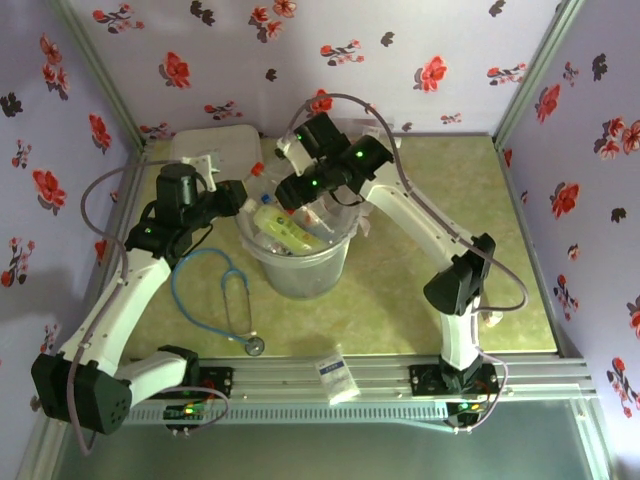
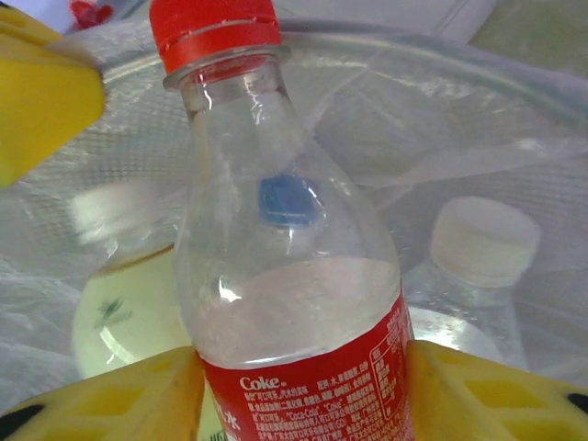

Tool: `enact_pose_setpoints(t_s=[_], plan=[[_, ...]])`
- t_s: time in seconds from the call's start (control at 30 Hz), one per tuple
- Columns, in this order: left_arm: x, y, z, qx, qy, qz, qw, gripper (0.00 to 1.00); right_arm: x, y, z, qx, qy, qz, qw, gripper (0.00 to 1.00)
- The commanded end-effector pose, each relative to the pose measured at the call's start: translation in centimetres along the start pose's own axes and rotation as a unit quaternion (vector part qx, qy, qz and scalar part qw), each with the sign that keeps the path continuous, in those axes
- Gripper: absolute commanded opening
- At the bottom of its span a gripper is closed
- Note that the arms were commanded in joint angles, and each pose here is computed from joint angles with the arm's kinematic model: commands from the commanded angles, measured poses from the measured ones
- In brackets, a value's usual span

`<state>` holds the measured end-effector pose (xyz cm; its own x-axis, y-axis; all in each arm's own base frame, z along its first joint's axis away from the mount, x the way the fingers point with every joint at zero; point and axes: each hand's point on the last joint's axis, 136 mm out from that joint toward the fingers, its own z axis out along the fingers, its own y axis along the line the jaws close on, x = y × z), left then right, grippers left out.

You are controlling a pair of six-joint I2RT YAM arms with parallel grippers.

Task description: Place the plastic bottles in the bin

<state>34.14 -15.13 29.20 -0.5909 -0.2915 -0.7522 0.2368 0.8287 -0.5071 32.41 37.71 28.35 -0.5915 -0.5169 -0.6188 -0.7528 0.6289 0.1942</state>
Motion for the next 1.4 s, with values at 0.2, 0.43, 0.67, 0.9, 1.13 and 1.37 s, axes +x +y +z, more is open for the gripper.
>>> enact_pose_setpoints(t_s=[0.2, 0.43, 0.67, 0.9, 1.13, 1.37], plan=[[0.4, -0.1, 0.5, 0.002, 0.019, 0.014, 1.0, 0.16, 4.5, 1.0, 0.3, -0.027, 0.073, 0.012, 0.997, 0.45], [0.3, -0.1, 0.9, 0.001, 0.019, 0.012, 1.0, 0.16, 9.0, -0.3, 1.1, 0.005, 0.149, 0.024, 0.988, 0.42], [0.1, -0.2, 1.1, 0.0, 0.022, 0.01, 1.0, 0.15, 10.2, -0.5, 1.7, 0.013, 0.168, 0.031, 0.985, 0.42], [0.1, -0.4, 1.3, 0.003, 0.021, 0.01, 1.0, 0.15, 11.4, -1.4, 4.0, 0.03, 0.207, 0.057, 0.976, 0.43], [0.3, -0.4, 1.1, 0.003, 0.022, 0.016, 1.0, 0.15, 4.7, -0.4, -0.3, 0.019, 0.069, 0.044, 0.996, 0.53], [0.1, -0.6, 0.7, 0.003, 0.021, 0.022, 1.0, 0.15, -2.0, -1.9, -8.0, 0.021, -0.123, 0.079, 0.989, 0.67]])
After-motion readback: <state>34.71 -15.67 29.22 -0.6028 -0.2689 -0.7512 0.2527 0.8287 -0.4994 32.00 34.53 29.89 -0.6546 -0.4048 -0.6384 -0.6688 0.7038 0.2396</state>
